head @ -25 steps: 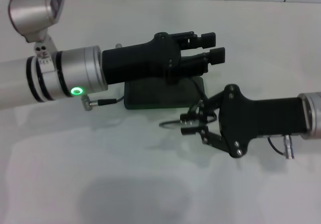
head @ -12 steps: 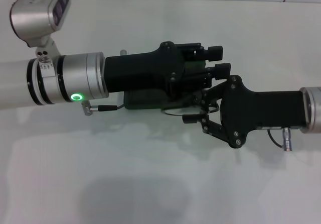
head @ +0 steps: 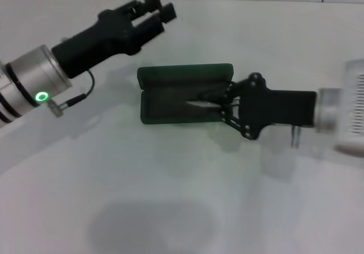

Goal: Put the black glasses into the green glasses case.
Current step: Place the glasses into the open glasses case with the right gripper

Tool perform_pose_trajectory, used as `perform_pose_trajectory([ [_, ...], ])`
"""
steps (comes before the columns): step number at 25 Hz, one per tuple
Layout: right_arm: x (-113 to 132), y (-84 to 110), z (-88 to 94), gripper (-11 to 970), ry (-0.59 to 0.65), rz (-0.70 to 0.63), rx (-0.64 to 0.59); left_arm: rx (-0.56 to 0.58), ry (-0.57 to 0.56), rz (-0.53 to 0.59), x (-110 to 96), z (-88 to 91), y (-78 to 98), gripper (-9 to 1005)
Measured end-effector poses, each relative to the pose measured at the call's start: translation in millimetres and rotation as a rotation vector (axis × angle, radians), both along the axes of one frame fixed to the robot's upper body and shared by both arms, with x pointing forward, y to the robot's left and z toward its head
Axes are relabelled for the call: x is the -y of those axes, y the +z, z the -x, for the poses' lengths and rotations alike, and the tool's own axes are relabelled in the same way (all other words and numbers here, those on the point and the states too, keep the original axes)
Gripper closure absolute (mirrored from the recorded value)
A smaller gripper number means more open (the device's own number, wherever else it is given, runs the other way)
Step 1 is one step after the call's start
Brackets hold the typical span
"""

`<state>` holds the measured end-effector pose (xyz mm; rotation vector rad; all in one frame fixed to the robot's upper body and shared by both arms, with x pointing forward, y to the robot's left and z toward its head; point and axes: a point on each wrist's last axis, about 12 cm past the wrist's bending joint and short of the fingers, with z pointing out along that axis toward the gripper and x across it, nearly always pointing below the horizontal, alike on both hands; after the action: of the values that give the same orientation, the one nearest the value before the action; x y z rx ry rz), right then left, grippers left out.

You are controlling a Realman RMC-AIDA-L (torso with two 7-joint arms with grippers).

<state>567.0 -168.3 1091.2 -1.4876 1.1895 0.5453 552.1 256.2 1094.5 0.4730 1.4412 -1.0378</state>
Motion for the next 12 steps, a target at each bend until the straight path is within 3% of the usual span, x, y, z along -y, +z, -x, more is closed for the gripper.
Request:
perform_pose_trajectory([
  [6,-42,-5.0,-2.3,771,-0.102,0.16,0.067,-0.014,0.04,0.001,-9,1.7,-3.2,509],
  [12,-61,-9.9,1.0,767,-0.138,0.23,0.118,-0.016,0.039,-0.014,-8,-1.2,-2.5,509],
])
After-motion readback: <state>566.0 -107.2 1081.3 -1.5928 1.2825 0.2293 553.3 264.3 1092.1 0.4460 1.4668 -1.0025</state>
